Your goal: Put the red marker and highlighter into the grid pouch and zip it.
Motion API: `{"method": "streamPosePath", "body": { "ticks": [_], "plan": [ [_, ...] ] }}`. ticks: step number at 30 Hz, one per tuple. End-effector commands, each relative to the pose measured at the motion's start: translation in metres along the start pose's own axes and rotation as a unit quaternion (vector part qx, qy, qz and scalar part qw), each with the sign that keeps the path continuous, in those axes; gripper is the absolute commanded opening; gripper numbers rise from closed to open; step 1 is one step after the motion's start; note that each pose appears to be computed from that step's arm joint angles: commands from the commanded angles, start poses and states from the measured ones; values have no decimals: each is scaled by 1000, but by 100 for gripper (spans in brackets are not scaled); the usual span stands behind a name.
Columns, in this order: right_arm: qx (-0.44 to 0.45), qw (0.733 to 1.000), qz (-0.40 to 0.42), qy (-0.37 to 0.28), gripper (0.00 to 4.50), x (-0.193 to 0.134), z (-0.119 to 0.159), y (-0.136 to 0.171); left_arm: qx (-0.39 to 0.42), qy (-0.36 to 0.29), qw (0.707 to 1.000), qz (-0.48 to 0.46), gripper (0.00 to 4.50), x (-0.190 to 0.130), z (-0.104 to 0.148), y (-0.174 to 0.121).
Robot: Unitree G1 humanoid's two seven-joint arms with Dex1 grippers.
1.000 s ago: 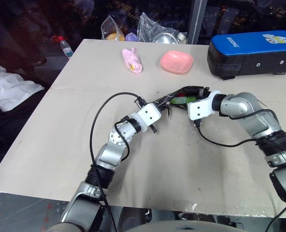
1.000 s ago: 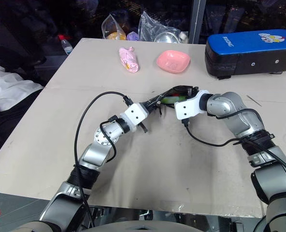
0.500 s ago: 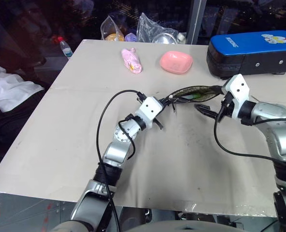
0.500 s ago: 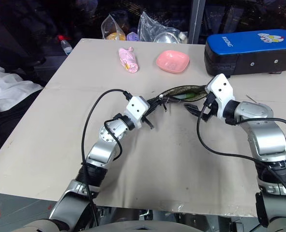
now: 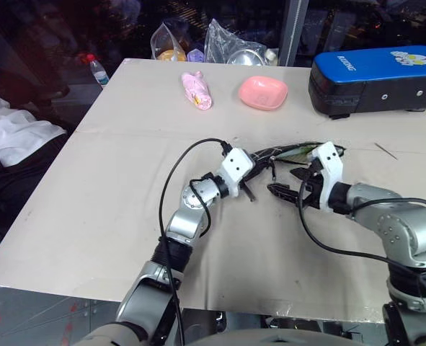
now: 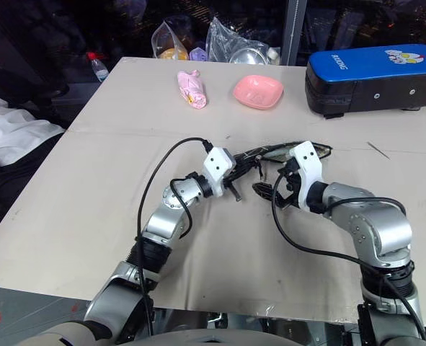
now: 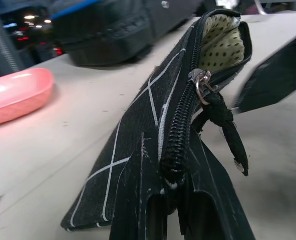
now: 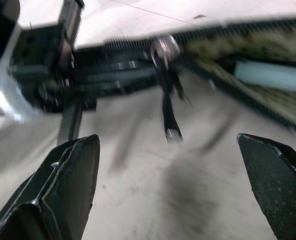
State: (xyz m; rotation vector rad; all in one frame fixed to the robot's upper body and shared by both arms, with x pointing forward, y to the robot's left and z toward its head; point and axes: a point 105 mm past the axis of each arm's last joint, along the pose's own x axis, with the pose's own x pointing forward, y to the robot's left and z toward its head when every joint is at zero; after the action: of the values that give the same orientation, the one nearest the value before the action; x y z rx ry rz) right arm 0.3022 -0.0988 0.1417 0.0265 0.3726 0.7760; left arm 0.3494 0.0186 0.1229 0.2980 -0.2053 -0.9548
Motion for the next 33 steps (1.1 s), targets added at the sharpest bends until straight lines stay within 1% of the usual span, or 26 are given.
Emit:
{"method": "streamPosePath", "body": {
  "ticks": [1, 7, 8, 10, 14, 15, 16, 17, 25, 33],
  "plan": [
    [11, 1000, 3, -25, 443, 4, 13, 5, 6, -17, 1000, -19, 0, 4, 9, -4],
    [31, 999, 9, -32, 443, 9, 14, 10, 5, -13, 1000, -23, 0, 4, 9, -5],
    [34, 999, 9, -35, 421, 10, 14, 10, 5, -12, 1000, -25, 0, 3, 8, -5],
    [38, 998, 9, -41, 358, 12, 16, 11, 5, -8, 1000, -28, 0, 2, 6, -6],
    [44, 998, 4, -52, 152, 13, 20, 10, 4, -6, 999, -33, 0, 1, 5, -8],
    [46, 997, 4, -54, 91, 14, 20, 10, 4, -5, 999, -33, 0, 1, 5, -8],
    [46, 997, 4, -57, 59, 14, 21, 9, 4, -5, 999, -33, 0, 1, 5, -8],
    [46, 997, 3, -59, 8, 14, 22, 9, 4, -5, 999, -33, 0, 0, 5, -8],
    [58, 995, -16, -74, 3, 11, 26, 1, 6, 2, 999, -35, 0, -2, 1, -9],
    [108, 988, -62, -95, 3, 1, 24, -15, 8, 9, 1000, -27, 0, -5, -2, -6]
  ]
}}
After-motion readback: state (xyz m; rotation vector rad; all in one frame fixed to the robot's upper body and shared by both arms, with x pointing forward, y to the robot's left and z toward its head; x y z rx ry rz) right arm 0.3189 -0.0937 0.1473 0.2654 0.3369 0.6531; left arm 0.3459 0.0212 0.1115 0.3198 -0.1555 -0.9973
